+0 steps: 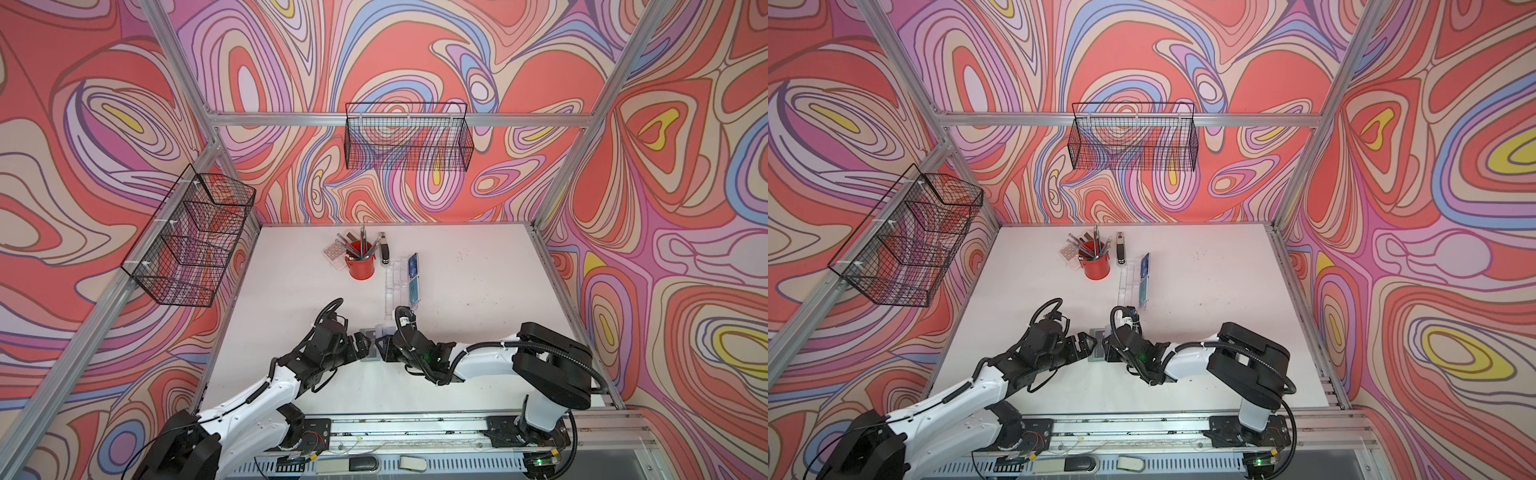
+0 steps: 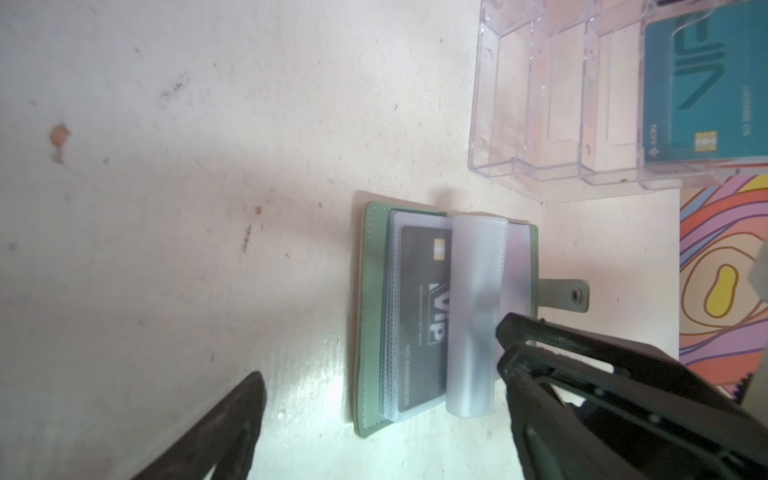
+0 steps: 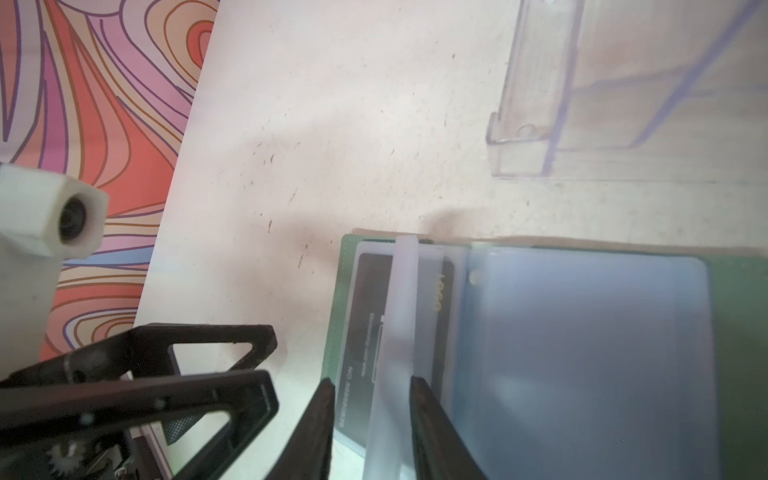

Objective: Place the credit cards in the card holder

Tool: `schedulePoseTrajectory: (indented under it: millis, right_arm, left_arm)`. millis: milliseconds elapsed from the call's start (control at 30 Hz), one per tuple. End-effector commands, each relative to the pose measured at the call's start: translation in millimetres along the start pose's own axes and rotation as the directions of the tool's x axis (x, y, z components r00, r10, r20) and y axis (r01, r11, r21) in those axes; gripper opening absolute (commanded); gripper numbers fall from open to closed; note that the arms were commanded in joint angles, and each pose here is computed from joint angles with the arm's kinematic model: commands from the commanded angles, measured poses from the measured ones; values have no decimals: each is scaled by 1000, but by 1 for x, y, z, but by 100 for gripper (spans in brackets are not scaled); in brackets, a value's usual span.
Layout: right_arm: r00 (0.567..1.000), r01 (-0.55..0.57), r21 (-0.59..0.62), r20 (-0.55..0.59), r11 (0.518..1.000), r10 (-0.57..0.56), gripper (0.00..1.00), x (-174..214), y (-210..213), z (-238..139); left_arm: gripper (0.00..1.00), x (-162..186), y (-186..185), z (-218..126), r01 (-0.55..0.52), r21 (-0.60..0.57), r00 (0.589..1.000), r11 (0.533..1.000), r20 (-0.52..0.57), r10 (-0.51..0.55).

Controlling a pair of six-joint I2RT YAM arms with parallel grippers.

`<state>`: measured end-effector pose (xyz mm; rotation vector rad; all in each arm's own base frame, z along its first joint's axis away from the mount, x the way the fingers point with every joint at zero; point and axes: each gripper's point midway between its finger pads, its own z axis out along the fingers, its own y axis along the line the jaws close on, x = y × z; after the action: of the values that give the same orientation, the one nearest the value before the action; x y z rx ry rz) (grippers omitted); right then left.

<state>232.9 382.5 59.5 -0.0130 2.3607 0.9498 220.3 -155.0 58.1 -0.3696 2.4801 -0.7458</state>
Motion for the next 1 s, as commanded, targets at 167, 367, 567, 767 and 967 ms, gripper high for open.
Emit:
schedulePoseTrajectory:
  millis: [167,367,567,767,967]
  right_arm:
    - [999,-22,-44,-49,999,20,32,13,10,27]
    - [997,-29,-56,-67,998,25,33,18,12,34]
    - [999,-15,-90,-47,996,11,33,7,24,20]
    - [998,18,-46,57,999,-16,37,-23,24,-20]
    - [996,-20,5,84,1000,20,38,-16,-5,-28]
  left_arm:
    - [92,-2,20,-17,21,-69,998,997,57,-17]
    - [92,-2,20,-17,22,-64,998,998,60,-18]
    - [92,1,18,-13,13,-62,999,998,33,-11]
    - [93,3,7,-9,-12,-11,1000,1000,7,12]
    - [87,9,0,-3,-37,14,998,999,-48,37]
